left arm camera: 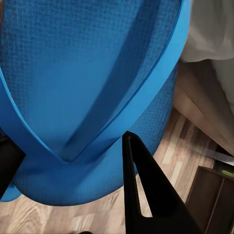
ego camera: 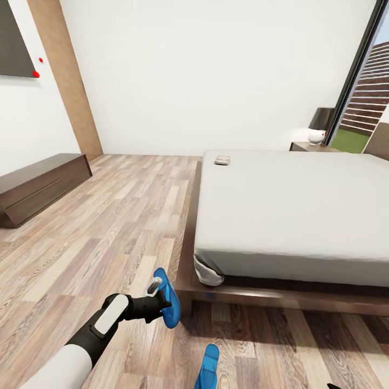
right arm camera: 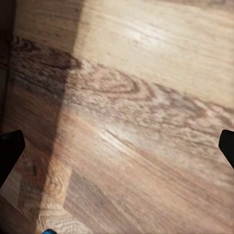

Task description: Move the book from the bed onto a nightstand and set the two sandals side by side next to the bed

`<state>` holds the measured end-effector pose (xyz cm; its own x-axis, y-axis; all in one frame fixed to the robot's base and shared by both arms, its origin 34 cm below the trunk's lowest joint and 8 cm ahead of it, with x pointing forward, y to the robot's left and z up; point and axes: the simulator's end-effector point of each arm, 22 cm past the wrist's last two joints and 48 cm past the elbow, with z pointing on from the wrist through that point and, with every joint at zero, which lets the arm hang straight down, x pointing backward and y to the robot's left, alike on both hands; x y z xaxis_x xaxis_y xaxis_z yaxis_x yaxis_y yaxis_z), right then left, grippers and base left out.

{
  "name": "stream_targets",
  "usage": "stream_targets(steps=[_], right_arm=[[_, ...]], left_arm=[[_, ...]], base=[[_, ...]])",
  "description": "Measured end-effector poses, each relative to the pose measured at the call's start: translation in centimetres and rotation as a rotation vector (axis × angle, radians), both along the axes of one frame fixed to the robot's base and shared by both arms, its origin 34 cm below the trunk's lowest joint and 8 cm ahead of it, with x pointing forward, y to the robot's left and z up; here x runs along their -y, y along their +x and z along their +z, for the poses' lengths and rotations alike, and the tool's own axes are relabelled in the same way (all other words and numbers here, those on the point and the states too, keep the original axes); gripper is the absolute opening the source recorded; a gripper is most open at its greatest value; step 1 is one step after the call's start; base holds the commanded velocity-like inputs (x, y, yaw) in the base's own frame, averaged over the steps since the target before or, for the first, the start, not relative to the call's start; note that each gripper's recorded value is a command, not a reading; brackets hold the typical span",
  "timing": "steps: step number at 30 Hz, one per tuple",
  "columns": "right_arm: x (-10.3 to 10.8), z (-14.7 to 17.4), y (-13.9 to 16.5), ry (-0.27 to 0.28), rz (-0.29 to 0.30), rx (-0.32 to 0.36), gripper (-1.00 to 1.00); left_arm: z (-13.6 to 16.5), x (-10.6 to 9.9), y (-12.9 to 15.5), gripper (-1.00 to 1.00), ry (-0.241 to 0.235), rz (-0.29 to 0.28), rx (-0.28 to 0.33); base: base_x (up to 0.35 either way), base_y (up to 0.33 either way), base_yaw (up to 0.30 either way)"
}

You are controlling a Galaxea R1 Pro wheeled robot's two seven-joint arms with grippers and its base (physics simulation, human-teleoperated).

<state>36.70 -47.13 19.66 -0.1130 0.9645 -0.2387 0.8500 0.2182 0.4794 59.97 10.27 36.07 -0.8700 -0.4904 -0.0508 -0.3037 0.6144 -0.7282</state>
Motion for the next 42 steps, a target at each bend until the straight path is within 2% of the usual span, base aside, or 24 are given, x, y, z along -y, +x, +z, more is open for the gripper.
stream_targets(steps=[10,13,19,25,28,33,34,36,39,42], right_arm=[[0.0,0.0,0.0,-0.001,0.002,-0.001,1.0],[-0.1,0.0,0.0,0.0,0.007,-0.002,1.0],[-0.2,-0.1,0.0,0.001,0.014,-0.004,1.0],[-0.3,-0.1,0.0,0.001,0.015,-0.004,1.0],[-0.3,-0.1,0.0,0.001,0.016,-0.004,1.0],[-0.3,-0.1,0.0,0.002,0.016,-0.004,1.0],[-0.3,-0.1,0.0,0.002,0.017,-0.005,1.0],[-0.3,-0.1,0.0,0.001,0.018,-0.005,1.0],[-0.3,-0.1,0.0,0.001,0.019,-0.006,1.0],[-0.3,-0.1,0.0,0.001,0.021,-0.006,1.0]], left_arm=[[-0.8,0.3,-0.7,-1.0,0.006,-0.004,-0.027],[-1.4,-0.1,-1.2,-1.0,0.021,-0.011,-0.04],[-4.7,-0.1,-5.9,-1.0,0.027,-0.02,-0.127],[-6.3,0.1,-7.9,-1.0,0.03,-0.019,-0.173],[-7.3,1.2,-9.4,-1.0,0.019,-0.022,-0.217],[-7.9,2.8,-10.7,-1.0,0.012,-0.039,-0.246],[-8.1,3.5,-11.3,-1.0,0.019,-0.057,-0.254],[-9.1,4.3,-12.9,-1.0,0.08,-0.127,-0.264],[-9.8,5.0,-14.1,-1.0,0.144,-0.198,-0.263],[-10.0,5.3,-14.6,-1.0,0.167,-0.228,-0.26]], base=[[0.0,0.0,0.0],[0.0,0.0,0.0],[0.0,0.0,0.0],[0.0,0.0,0.0],[0.0,0.0,0.0],[0.0,0.0,0.0],[0.0,0.0,0.0],[0.0,0.0,0.0],[0.0,0.0,0.0],[0.0,0.0,0.0]])
